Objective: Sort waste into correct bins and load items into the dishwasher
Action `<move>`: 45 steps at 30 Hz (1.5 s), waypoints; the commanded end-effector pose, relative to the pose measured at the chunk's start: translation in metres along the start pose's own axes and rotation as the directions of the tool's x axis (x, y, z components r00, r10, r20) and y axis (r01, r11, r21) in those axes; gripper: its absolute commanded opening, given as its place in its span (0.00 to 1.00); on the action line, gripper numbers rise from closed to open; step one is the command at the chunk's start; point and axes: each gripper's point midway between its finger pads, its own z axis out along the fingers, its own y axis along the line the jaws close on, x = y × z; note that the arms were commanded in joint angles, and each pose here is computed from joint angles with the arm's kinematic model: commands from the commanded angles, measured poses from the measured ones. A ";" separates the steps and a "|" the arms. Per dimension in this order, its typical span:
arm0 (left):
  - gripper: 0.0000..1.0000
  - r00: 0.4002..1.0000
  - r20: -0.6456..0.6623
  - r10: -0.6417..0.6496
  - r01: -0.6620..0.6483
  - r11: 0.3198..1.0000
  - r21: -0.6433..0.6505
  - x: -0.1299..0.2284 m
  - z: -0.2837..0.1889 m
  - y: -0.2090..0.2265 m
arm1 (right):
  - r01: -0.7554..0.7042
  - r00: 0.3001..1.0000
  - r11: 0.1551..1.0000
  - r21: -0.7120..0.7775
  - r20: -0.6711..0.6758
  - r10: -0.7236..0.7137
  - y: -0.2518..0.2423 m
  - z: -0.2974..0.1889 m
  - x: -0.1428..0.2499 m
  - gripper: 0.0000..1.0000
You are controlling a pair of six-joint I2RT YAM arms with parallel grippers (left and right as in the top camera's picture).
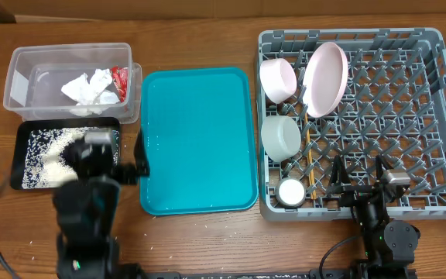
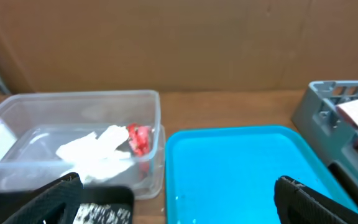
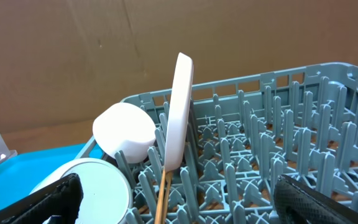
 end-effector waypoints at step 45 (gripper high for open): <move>1.00 0.991 0.130 0.031 -0.026 0.999 -0.041 0.087 -0.015 0.004 | 0.003 1.000 1.000 -0.005 0.003 -0.003 0.001 0.000 0.002 1.00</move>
